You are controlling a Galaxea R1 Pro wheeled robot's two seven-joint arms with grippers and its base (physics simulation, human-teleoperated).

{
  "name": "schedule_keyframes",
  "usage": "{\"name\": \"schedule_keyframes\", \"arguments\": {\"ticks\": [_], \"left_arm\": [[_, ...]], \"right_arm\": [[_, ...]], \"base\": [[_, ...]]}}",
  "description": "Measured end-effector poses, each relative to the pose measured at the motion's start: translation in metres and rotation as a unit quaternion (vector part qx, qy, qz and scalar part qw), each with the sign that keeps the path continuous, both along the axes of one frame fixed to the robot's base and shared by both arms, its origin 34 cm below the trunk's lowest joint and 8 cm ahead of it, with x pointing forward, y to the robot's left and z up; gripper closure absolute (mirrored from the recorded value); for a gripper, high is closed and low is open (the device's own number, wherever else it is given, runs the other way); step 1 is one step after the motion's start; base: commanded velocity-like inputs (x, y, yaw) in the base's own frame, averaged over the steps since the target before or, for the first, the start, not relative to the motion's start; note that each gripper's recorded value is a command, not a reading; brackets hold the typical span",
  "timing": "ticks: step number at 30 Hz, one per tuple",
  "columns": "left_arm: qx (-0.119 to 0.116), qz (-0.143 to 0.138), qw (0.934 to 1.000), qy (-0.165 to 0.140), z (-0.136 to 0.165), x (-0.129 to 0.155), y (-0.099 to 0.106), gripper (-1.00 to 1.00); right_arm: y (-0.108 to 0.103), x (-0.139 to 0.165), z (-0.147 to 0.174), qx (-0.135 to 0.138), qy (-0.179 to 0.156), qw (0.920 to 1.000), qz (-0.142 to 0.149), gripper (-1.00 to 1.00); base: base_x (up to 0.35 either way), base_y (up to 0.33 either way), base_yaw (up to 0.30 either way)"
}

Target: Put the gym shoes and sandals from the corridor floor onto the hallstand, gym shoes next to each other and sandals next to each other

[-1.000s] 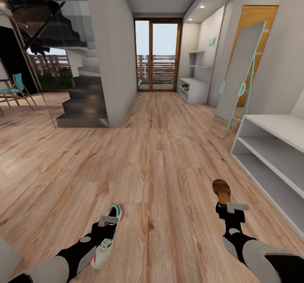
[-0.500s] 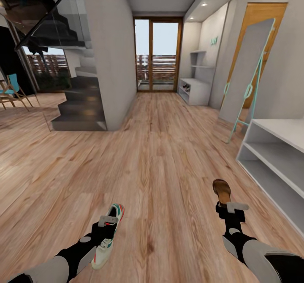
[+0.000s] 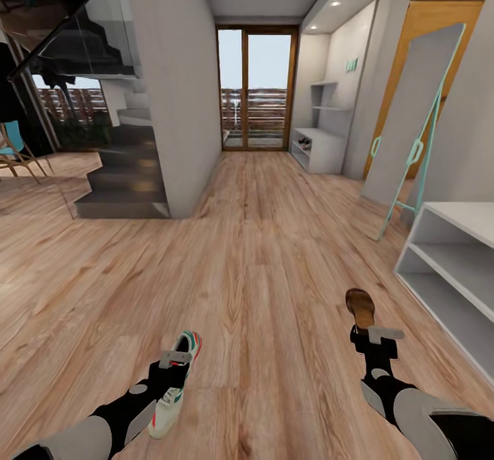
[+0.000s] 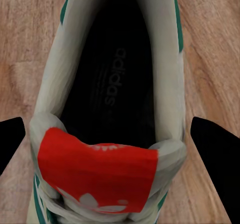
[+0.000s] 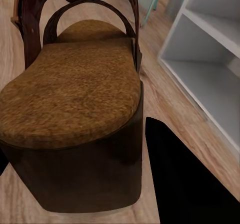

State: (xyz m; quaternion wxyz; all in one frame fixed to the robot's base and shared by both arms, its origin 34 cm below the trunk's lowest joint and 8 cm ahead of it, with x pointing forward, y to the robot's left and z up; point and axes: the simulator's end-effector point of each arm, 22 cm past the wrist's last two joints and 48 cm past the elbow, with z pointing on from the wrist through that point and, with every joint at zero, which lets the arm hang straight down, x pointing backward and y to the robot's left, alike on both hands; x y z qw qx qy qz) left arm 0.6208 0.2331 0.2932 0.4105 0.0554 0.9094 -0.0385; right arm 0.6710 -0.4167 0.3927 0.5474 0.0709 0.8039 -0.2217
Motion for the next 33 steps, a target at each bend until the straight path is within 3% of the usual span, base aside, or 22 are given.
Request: {"name": "schedule_keyframes", "arguments": {"ticks": [33], "left_arm": [[-0.001,0.000,1.0000,0.000,0.0001,0.0000,-0.0022,1.00]], "right_arm": [[0.0022,0.0001,-0.0013,-0.001,0.003,1.0000,0.004,1.00]], "base": [[0.347,0.000,0.000]]}}
